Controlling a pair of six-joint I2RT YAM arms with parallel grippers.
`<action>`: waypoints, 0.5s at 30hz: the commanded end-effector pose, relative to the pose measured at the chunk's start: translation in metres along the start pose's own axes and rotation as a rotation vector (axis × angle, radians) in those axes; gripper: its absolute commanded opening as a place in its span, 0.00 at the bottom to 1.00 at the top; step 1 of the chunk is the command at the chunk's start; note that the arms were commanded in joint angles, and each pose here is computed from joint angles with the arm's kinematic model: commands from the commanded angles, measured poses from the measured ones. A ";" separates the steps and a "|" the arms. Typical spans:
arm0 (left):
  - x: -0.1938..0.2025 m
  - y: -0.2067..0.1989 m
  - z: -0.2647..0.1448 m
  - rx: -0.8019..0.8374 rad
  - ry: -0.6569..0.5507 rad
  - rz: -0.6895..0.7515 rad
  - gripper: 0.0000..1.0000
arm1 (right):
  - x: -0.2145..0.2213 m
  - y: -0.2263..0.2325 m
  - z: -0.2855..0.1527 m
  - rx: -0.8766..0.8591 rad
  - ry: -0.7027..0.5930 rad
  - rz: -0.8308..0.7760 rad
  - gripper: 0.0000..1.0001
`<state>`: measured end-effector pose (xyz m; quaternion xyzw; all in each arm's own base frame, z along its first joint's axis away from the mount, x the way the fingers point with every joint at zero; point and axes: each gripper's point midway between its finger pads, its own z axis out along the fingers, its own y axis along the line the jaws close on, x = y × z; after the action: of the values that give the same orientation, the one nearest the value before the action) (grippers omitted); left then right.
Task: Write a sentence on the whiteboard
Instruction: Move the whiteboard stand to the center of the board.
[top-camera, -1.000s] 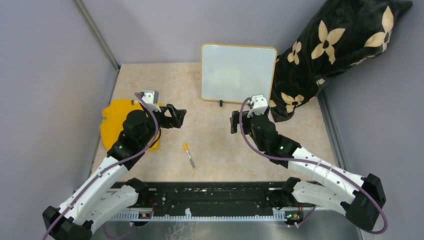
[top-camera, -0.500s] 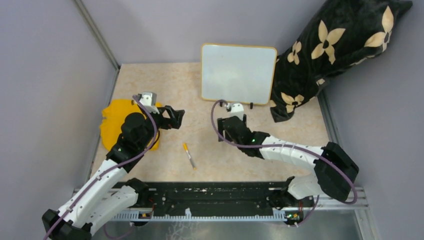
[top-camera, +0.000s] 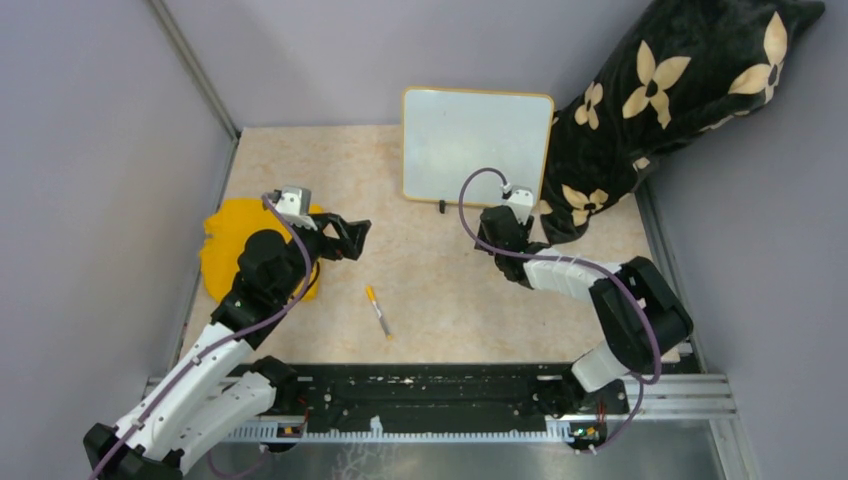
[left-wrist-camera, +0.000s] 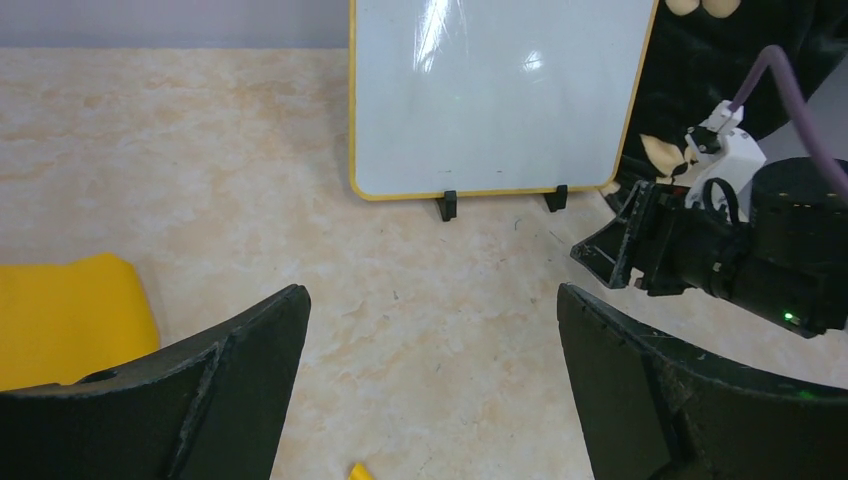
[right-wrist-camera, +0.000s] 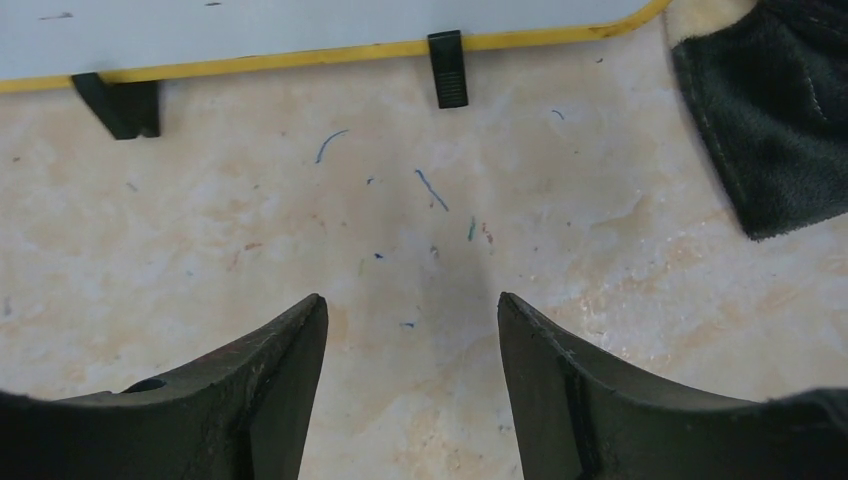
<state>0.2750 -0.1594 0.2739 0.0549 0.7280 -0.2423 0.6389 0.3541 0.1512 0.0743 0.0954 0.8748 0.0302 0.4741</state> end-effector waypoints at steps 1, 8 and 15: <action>-0.009 -0.009 -0.001 0.046 -0.040 0.010 0.99 | -0.027 0.002 0.025 0.012 -0.062 0.047 0.62; -0.007 -0.010 0.000 0.058 -0.037 0.010 0.99 | -0.025 -0.002 0.055 0.055 -0.032 0.023 0.60; -0.006 -0.010 0.001 0.057 -0.033 0.012 0.99 | -0.027 -0.010 0.079 0.071 -0.008 0.013 0.58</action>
<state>0.2735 -0.1637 0.2775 0.0627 0.7208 -0.2539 0.6419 0.4066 0.1302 0.0360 0.1169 0.8857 -0.0117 0.4491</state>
